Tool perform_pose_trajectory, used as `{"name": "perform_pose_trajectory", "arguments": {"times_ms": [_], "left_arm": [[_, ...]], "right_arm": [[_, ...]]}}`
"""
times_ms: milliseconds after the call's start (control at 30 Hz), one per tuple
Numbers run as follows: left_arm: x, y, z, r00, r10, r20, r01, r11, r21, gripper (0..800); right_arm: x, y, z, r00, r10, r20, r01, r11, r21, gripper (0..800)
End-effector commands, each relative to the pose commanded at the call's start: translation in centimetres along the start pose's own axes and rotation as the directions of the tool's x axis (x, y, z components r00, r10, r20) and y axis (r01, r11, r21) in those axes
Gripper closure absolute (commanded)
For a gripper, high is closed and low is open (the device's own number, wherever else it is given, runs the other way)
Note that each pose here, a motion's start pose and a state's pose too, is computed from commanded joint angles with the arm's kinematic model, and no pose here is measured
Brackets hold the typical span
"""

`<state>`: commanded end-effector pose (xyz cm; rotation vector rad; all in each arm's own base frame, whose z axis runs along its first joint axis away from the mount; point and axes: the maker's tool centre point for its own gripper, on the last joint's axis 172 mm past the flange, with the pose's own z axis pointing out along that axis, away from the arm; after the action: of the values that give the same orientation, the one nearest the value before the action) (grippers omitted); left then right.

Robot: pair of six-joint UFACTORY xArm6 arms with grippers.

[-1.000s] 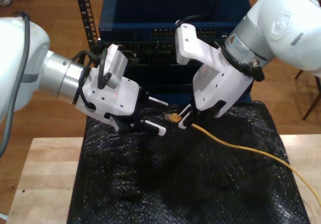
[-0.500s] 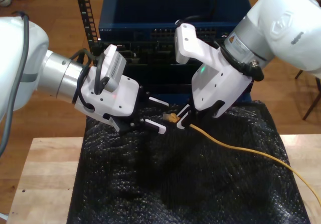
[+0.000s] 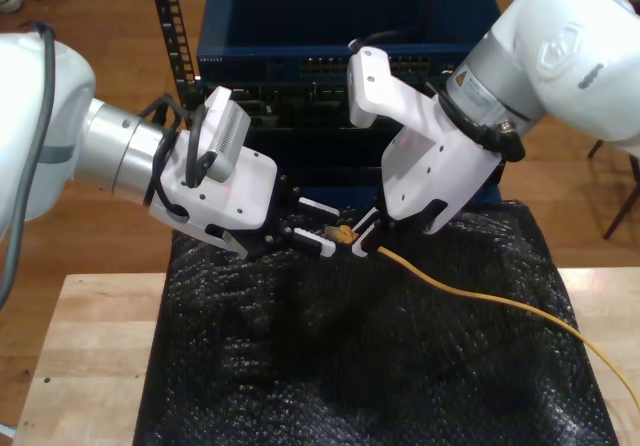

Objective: Grab the cable and plug it in

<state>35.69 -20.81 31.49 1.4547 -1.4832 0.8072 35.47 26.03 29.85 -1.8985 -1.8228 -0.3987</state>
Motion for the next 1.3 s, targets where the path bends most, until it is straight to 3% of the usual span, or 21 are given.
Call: {"name": "perform_pose_trajectory", "arguments": {"times_ms": [533, 767, 1300], "left_arm": [[-0.2, 0.2, 0.2, 1.0, -0.007, -0.003, 0.007, 1.0, -0.003, 637], [0.8, 0.6, 0.4, 0.999, -0.007, -0.041, 0.006, 1.0, -0.017, 653], [0.1, 1.0, 0.7, 0.999, -0.018, -0.038, 0.017, 1.0, -0.026, 666]], "right_arm": [[0.1, 0.1, 0.0, 1.0, 0.0, -0.002, 0.0, 1.0, -0.001, 794], [0.1, 0.1, 0.0, 1.0, 0.0, -0.002, 0.0, 1.0, -0.001, 794], [0.0, 0.0, 0.0, 1.0, 0.0, 0.0, 0.0, 1.0, -0.002, 794]]}}
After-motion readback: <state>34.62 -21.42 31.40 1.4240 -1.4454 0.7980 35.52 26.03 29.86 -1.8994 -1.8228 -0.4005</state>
